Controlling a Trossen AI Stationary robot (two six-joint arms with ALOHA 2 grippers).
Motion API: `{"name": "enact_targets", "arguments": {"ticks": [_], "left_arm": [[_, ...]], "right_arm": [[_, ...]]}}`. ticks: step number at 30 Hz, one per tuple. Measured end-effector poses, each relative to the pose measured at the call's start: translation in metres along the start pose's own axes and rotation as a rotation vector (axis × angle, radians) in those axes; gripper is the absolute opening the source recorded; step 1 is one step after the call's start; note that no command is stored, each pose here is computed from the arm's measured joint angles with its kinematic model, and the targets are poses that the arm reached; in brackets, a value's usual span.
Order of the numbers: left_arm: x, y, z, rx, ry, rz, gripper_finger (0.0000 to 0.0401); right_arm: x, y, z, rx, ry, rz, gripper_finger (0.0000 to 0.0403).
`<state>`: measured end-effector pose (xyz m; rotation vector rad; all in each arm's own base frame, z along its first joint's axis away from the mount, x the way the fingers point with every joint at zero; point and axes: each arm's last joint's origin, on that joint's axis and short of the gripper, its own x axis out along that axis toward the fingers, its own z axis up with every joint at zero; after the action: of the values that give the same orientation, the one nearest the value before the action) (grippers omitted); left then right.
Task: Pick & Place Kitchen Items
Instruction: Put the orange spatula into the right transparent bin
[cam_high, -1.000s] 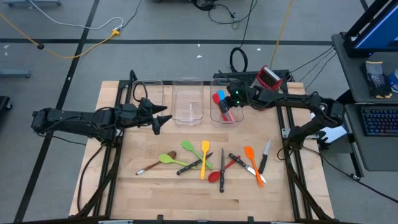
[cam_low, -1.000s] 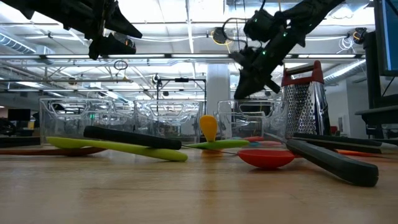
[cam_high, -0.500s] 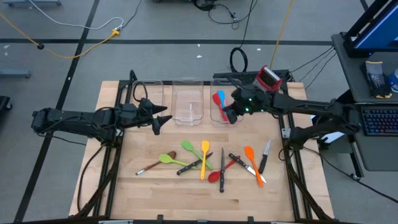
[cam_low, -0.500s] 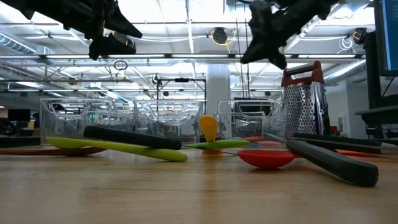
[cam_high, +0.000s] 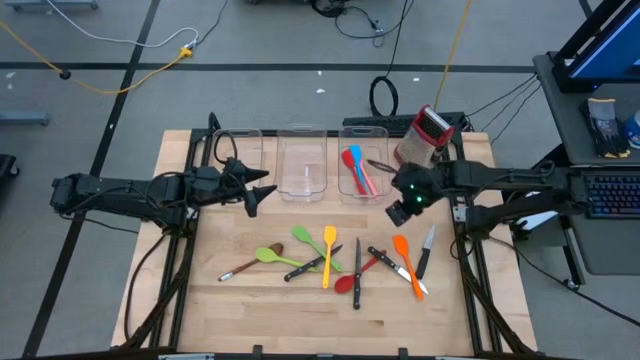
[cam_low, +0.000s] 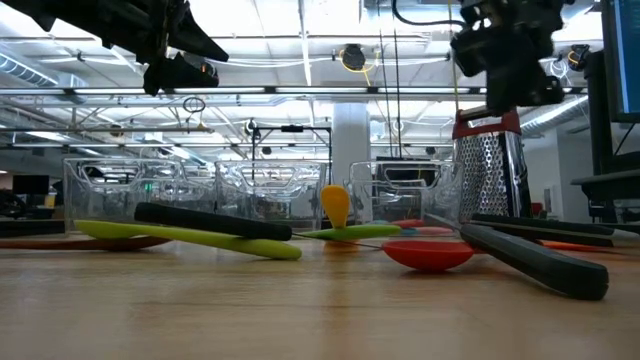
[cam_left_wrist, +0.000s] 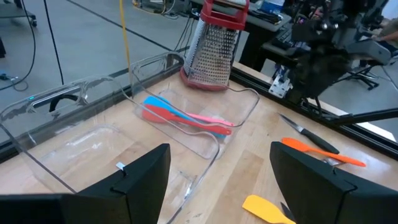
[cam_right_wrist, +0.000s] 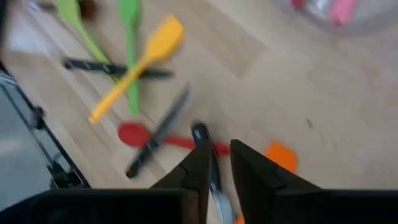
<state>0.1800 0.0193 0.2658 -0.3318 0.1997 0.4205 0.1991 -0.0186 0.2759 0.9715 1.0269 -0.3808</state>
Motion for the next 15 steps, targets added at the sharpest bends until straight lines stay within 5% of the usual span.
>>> {"name": "enact_targets", "arguments": {"ticks": [15], "left_arm": [[0.0, 0.0, 0.0, -0.05, 0.0, 0.0, 0.0278]], "right_arm": [[0.01, 0.015, -0.045, 0.088, 0.168, -0.086, 0.0177]]}}
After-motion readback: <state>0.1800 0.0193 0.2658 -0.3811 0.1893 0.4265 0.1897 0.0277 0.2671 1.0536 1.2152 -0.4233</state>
